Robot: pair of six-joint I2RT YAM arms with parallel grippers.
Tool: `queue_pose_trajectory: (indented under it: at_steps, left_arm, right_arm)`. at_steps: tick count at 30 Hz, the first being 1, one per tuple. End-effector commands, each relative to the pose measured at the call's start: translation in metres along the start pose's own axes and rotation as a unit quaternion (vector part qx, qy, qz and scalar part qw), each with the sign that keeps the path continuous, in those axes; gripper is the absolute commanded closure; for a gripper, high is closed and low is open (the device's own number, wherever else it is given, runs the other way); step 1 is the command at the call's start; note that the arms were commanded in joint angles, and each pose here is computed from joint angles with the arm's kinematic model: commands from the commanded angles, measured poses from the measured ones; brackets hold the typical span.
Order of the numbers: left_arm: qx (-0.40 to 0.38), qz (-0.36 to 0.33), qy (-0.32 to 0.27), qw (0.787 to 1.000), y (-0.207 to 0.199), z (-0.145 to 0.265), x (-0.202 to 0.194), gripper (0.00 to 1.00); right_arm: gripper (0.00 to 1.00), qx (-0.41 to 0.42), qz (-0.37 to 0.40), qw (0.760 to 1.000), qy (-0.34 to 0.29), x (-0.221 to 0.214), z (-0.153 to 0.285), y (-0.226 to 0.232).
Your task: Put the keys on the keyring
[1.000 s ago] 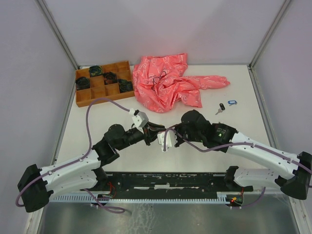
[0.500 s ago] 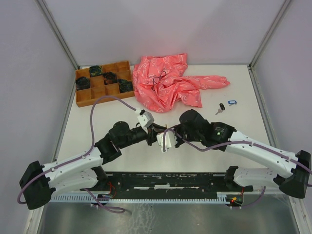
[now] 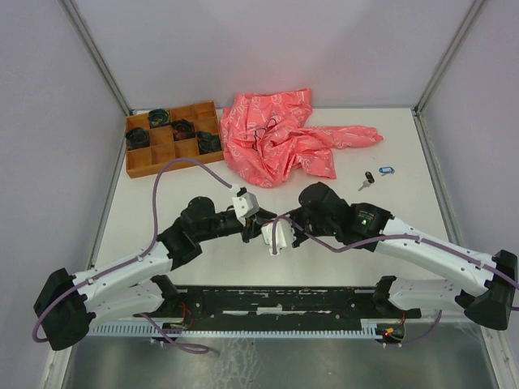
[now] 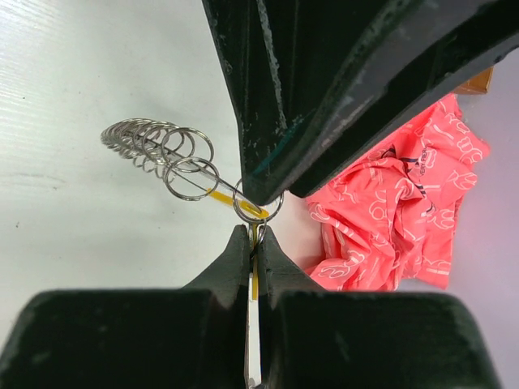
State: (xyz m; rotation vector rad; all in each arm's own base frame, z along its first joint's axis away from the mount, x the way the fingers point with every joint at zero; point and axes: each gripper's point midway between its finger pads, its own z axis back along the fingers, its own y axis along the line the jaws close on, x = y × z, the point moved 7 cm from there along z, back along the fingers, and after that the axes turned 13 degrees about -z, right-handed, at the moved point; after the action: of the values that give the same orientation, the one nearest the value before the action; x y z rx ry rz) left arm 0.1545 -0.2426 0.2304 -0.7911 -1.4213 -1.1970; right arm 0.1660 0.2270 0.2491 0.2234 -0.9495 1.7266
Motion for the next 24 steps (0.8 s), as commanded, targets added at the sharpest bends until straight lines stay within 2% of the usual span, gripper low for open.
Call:
queue_pose_trajectory:
  at_steps: [1,8,24]
  left_arm:
    - [-0.044,-0.045,-0.025,0.998,0.0,0.0,-0.002,0.67]
    - [-0.061,-0.048,-0.033,0.996,0.006,-0.003,-0.007,0.61]
    - [-0.082,-0.039,-0.054,0.994,0.011,-0.004,0.003,0.61]
  right_arm:
    - [0.99,-0.034,0.017,0.998,-0.053,0.022,0.015,-0.016]
    - [0.99,-0.032,0.02,0.998,-0.055,0.022,0.016,-0.014]
    - [0.99,-0.025,0.02,0.998,-0.054,0.021,0.013,-0.013]
